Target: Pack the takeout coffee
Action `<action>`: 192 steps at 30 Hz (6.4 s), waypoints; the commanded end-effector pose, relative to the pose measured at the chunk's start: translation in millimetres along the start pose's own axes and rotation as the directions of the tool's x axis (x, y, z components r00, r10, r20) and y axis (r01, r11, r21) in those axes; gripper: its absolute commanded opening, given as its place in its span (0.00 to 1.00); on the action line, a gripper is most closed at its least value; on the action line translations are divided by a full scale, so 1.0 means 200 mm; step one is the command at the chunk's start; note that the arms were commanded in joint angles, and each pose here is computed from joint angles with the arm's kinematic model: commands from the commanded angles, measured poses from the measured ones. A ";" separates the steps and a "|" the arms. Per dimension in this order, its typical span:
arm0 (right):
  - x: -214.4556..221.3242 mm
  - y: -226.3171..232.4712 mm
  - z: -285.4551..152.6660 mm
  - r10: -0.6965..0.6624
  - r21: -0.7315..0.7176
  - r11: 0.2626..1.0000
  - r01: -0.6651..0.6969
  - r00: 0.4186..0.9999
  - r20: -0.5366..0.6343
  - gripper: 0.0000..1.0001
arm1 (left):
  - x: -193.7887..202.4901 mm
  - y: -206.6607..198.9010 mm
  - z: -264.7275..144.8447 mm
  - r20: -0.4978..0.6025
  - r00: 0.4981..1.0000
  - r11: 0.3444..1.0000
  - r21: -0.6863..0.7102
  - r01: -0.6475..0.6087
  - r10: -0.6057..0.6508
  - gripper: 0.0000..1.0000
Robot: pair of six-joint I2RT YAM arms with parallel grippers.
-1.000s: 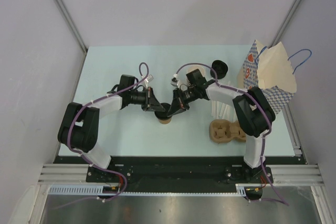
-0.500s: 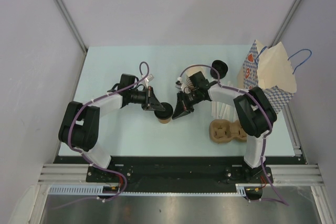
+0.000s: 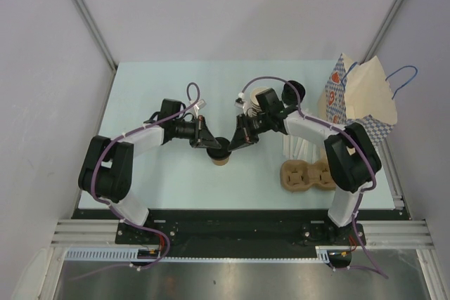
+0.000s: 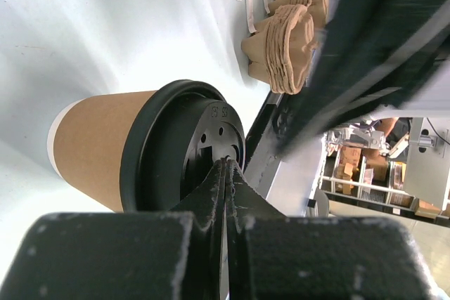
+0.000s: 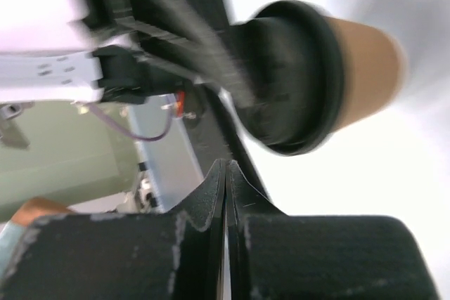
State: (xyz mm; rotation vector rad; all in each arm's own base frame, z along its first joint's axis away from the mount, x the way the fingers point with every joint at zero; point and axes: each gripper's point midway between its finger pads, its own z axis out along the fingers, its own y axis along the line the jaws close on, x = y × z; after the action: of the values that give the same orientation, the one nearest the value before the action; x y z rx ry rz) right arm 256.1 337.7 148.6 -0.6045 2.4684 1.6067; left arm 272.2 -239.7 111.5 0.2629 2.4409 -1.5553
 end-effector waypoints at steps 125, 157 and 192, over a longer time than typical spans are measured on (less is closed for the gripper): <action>-0.08 -0.24 0.23 -0.312 0.385 0.867 0.317 0.947 -0.077 0.00 | -0.19 0.07 -0.22 0.111 0.992 0.991 -0.124 -0.045 0.059 0.02; -0.48 0.29 -0.41 -0.445 0.382 0.854 0.353 0.877 0.184 0.52 | -0.26 -0.16 -0.24 -0.210 0.788 0.641 -0.481 -0.598 0.578 0.86; -0.43 0.22 -0.66 -0.397 0.422 0.865 0.272 0.885 0.244 1.00 | -0.12 0.05 -0.02 -0.430 0.722 0.529 -0.492 -0.691 0.542 0.89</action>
State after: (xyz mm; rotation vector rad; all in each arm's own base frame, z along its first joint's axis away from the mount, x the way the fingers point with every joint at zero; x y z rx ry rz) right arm 335.1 259.2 253.2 -0.6172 2.2282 0.9580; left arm 292.0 -228.6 112.7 1.0637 2.4544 -0.3965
